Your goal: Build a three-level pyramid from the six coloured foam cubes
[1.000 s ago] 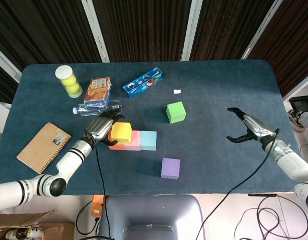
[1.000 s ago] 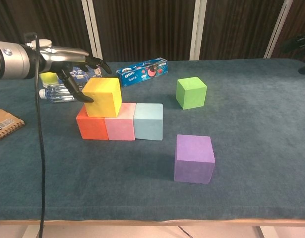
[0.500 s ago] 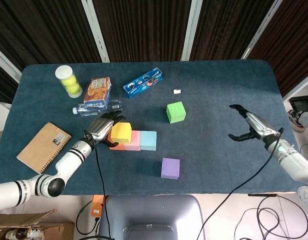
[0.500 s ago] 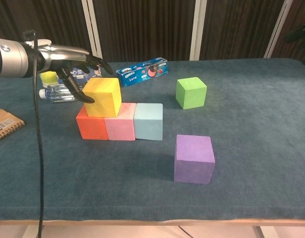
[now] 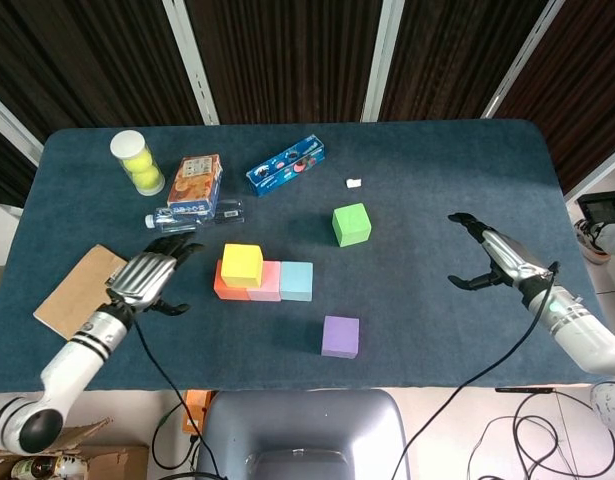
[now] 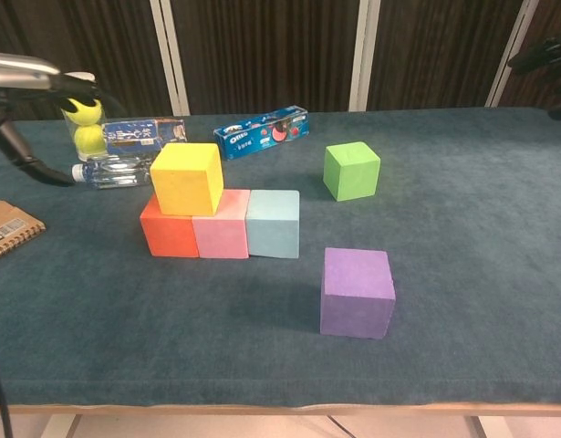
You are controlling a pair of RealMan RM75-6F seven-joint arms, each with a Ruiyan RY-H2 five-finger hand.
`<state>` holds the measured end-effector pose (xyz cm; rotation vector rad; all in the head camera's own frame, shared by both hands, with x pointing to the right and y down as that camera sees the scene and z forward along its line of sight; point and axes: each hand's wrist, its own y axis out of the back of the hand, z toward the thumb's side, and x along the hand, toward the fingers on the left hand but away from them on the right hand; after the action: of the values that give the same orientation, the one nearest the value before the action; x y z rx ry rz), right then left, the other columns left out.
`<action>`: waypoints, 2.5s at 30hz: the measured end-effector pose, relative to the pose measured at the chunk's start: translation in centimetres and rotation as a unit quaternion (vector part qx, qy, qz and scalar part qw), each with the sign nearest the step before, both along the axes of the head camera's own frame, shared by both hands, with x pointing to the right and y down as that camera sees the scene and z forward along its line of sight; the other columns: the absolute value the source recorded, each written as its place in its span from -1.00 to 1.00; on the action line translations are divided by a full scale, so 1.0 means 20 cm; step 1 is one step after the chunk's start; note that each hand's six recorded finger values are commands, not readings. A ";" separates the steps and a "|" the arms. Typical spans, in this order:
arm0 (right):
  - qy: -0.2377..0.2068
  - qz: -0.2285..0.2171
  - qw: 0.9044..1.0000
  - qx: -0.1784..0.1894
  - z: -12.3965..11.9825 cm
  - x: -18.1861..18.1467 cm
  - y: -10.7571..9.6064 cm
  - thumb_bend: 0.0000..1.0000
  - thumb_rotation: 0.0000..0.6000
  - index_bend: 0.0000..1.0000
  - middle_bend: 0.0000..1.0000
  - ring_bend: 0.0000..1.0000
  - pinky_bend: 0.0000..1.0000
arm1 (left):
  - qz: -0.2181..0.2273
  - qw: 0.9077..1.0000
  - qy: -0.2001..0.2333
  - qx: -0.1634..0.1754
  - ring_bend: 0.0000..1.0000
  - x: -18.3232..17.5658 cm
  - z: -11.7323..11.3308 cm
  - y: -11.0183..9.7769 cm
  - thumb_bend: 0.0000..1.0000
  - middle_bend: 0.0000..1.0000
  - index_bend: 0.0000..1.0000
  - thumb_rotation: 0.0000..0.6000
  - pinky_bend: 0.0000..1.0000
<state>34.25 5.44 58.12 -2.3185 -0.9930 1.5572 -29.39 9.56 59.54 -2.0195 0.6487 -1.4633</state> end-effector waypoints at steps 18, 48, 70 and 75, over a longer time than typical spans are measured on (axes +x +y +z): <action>-0.031 -0.051 0.997 0.040 0.14 -0.87 -0.06 -0.59 1.00 -0.97 -1.00 -1.00 -1.00 | -0.048 0.983 -0.154 0.092 -1.00 -0.89 -0.19 0.64 -0.71 -0.97 -0.76 1.00 -0.81; 0.055 -0.057 0.996 0.048 0.41 -1.80 0.05 -0.59 1.00 -0.71 -1.00 -1.00 -1.00 | -0.132 0.976 -0.143 0.102 -1.00 -1.35 -0.24 0.97 -0.71 -0.97 -0.76 1.00 -0.81; 0.035 -0.040 0.998 0.037 0.48 -1.85 0.04 -0.59 1.00 -0.15 -1.00 -1.00 -1.00 | -0.136 0.976 -0.150 0.085 -1.00 -1.38 -0.20 1.00 -0.70 -0.97 -0.78 1.00 -0.81; 0.033 -0.038 0.998 0.042 0.47 -1.85 0.04 -0.59 1.00 -0.02 -1.00 -1.00 -1.00 | -0.136 0.976 -0.150 0.084 -1.00 -1.38 -0.20 1.00 -0.70 -0.97 -0.78 1.00 -0.81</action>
<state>-2.79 6.27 67.52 -2.2079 -0.9243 1.5224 -56.94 29.58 55.60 -1.5861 0.9100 -1.7607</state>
